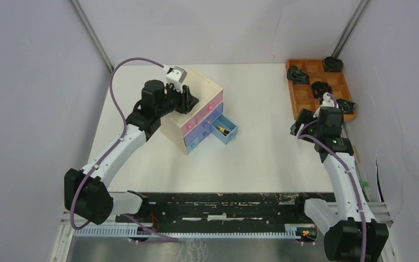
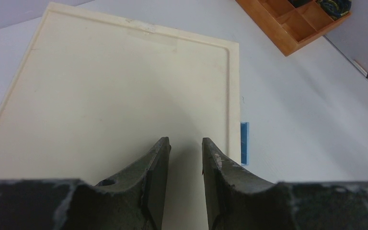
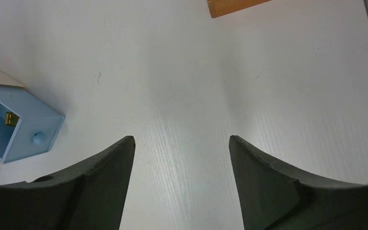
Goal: Organize the makeup
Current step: Close the drawer in the storage box.
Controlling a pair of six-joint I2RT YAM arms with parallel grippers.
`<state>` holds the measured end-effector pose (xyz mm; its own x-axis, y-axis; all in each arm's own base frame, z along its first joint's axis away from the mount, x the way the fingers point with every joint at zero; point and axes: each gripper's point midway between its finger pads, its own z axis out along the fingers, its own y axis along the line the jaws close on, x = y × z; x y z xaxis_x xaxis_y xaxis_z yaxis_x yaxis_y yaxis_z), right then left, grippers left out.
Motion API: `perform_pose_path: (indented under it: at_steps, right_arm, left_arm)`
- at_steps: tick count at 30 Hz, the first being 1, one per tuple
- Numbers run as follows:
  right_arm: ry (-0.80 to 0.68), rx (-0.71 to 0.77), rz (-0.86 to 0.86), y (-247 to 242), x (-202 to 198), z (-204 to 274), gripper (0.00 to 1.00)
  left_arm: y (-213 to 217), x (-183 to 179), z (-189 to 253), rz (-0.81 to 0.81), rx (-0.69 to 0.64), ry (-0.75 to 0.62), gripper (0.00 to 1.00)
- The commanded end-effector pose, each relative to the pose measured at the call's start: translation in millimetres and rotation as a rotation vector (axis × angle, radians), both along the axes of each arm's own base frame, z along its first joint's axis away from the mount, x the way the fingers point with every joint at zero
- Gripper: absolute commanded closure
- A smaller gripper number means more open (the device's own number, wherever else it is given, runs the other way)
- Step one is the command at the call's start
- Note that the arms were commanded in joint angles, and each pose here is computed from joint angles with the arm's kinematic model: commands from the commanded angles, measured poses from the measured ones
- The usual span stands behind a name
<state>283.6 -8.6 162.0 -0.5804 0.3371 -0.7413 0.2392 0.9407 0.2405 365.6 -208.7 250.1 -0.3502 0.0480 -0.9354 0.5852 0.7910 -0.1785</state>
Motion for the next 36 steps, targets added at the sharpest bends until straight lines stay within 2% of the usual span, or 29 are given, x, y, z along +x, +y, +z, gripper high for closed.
perform_pose_path:
  at_steps: [1, 8, 15, 25, 31, 36]
  right_arm:
    - [-0.022, -0.052, 0.021, 3, 11, 0, 0.22]
    - [0.000, -0.070, 0.123, 30, 18, -8, 0.23]
    - [0.075, -0.059, 0.416, 91, 14, -24, 0.23]
    - [0.147, -0.153, 0.700, 156, 1, -46, 0.23]
    - [0.165, -0.212, 0.771, 176, -3, -55, 0.22]
    - [0.154, -0.356, 0.813, 184, -3, -55, 0.23]
  left_arm:
    - [27, -36, -100, 0.025, 0.205, 0.320, 0.60]
    - [23, -37, -98, 0.009, 0.190, 0.323, 0.60]
    - [22, -38, -99, 0.003, 0.185, 0.327, 0.59]
    - [23, -36, -106, 0.008, 0.203, 0.345, 0.60]
    - [23, -37, -105, 0.007, 0.202, 0.344, 0.59]
    - [24, -38, -107, 0.009, 0.204, 0.347, 0.59]
